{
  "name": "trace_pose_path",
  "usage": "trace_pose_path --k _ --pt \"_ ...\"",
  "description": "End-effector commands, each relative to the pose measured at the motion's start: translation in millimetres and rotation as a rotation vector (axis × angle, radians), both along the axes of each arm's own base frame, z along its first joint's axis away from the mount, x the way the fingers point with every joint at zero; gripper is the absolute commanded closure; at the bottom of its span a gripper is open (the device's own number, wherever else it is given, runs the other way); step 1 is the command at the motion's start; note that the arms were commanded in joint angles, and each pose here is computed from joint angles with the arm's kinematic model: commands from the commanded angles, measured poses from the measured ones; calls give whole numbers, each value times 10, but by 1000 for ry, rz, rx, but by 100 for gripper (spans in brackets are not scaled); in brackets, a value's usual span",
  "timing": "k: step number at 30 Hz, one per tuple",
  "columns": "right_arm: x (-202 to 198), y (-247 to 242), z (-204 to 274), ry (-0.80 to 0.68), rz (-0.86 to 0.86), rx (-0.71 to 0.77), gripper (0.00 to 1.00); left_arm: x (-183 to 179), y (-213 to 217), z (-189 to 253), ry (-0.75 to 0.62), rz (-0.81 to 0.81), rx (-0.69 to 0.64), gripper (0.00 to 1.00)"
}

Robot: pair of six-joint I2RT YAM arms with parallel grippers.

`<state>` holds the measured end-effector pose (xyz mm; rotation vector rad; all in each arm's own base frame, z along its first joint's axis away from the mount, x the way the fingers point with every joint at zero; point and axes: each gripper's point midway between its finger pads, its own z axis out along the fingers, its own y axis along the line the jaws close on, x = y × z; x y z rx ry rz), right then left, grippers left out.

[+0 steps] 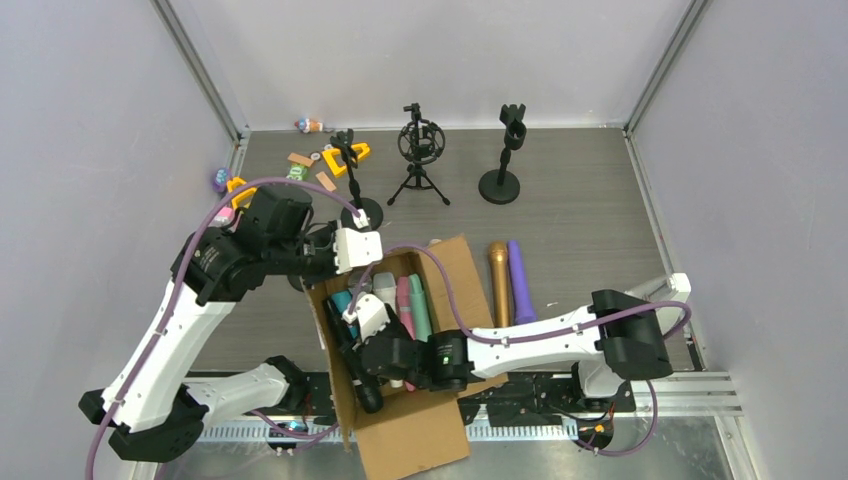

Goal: Attach the microphones to the stand

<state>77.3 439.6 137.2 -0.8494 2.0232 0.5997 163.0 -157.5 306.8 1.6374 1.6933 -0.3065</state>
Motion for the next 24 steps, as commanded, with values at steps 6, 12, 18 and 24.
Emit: trace_pose_path --k 6,12,18,24 --pt "-42 351 -6 17 11 131 27 -159 -21 70 31 -28 -41 100" --pt "-52 383 -207 25 2 77 33 -153 -33 92 33 -30 -42 100" --pt "19 199 -428 11 -57 -27 53 -152 -35 110 30 -33 -42 100" --pt "108 -54 -134 -38 -116 -18 80 -161 -28 99 29 -36 -39 100"
